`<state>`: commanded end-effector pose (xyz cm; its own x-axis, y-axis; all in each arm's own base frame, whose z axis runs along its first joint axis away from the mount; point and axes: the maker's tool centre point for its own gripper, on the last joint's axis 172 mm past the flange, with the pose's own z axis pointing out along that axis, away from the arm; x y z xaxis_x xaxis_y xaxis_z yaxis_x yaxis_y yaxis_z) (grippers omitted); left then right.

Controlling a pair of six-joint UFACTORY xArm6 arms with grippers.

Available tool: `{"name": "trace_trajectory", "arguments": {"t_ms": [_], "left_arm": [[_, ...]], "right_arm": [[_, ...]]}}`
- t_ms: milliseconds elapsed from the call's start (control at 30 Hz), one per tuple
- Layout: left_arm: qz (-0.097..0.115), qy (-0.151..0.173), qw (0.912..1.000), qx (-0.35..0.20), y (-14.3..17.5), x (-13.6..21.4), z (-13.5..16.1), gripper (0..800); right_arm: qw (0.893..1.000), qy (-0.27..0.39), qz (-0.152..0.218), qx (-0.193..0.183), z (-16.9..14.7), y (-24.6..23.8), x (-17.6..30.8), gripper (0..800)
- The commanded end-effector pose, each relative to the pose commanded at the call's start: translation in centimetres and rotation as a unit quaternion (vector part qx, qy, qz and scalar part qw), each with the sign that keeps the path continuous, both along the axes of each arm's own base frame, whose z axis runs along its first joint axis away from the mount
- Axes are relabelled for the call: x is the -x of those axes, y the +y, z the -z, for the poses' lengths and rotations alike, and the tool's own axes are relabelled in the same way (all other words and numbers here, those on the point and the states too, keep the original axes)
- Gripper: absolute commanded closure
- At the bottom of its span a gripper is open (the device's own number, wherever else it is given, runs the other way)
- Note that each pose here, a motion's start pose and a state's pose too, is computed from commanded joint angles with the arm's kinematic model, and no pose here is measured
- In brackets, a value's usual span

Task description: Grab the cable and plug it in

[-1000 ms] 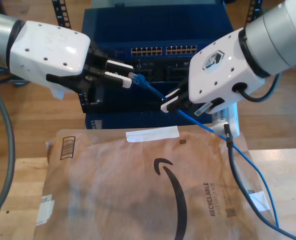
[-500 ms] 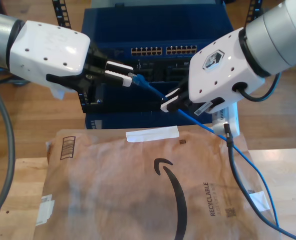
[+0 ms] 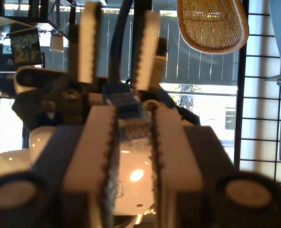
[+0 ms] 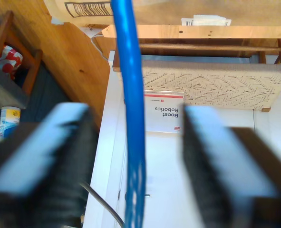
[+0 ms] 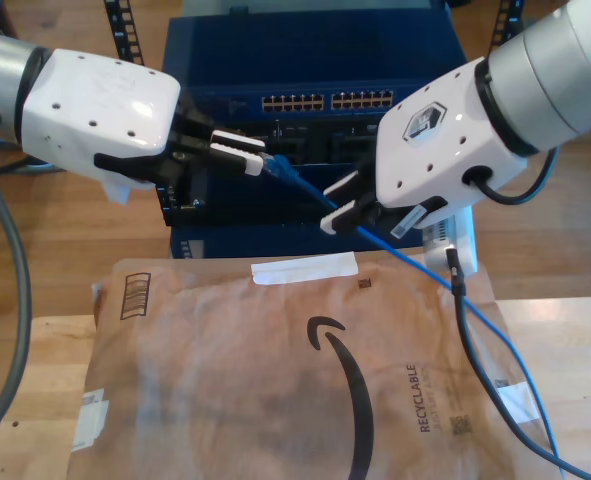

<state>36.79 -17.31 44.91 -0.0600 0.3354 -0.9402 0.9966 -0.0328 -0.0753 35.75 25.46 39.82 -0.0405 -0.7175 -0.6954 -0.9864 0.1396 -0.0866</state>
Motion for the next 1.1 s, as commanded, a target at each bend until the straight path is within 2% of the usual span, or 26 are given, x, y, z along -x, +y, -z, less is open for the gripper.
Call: {"name": "trace_trajectory", "arguments": {"t_ms": [100, 167, 233, 300, 400, 533, 633, 733, 900, 1033, 1100], "left_arm": [[-0.005, 0.007, 1.0000, 0.003, 0.0, -0.1, -0.3, 798], [-0.010, 0.011, 0.9997, 0.020, -0.2, -0.4, -1.3, 798], [-0.031, 0.015, 0.9990, 0.029, 1.2, -1.3, -1.4, 798], [-0.043, 0.031, 0.9981, 0.032, 2.1, -2.0, -0.9, 799], [-0.042, 0.052, 0.9972, 0.034, 2.2, -2.0, -0.3, 799], [-0.049, 0.066, 0.9958, 0.039, 3.0, -2.5, 0.1, 799], [-0.058, 0.117, 0.9904, 0.046, 3.4, -2.8, 0.9, 799], [-0.030, 0.148, 0.9865, 0.064, 3.0, -1.8, 1.1, 800], [-0.019, 0.173, 0.9817, 0.077, 3.1, -1.7, 0.2, 799], [0.004, 0.225, 0.9697, 0.095, 3.0, -1.2, 0.2, 800], [0.005, 0.221, 0.9682, 0.117, 3.3, -1.6, -0.9, 800]], "right_arm": [[1.000, -0.010, -0.008, 0.002, 0.0, -0.1, 0.0, 304], [1.000, -0.023, -0.015, 0.003, -0.4, -0.1, 0.1, 261], [0.998, -0.055, -0.033, 0.005, -1.3, -0.3, 0.2, 213], [0.994, -0.104, -0.044, 0.007, -2.9, -0.8, 0.1, 190], [0.986, -0.165, -0.020, 0.003, -5.3, -1.8, -1.0, 189], [0.984, -0.179, -0.015, 0.002, -5.9, -1.9, -1.1, 168], [0.982, -0.189, -0.006, 0.000, -6.2, -2.1, -1.3, 150], [0.979, -0.206, 0.000, -0.003, -6.9, -2.0, -1.5, 148], [0.969, -0.249, -0.009, -0.003, -7.0, -0.7, -1.7, 136], [0.956, -0.293, -0.015, -0.009, -7.4, 1.2, -1.3, 136], [0.948, -0.317, -0.021, -0.011, -7.8, 2.1, -1.2, 136]]}}
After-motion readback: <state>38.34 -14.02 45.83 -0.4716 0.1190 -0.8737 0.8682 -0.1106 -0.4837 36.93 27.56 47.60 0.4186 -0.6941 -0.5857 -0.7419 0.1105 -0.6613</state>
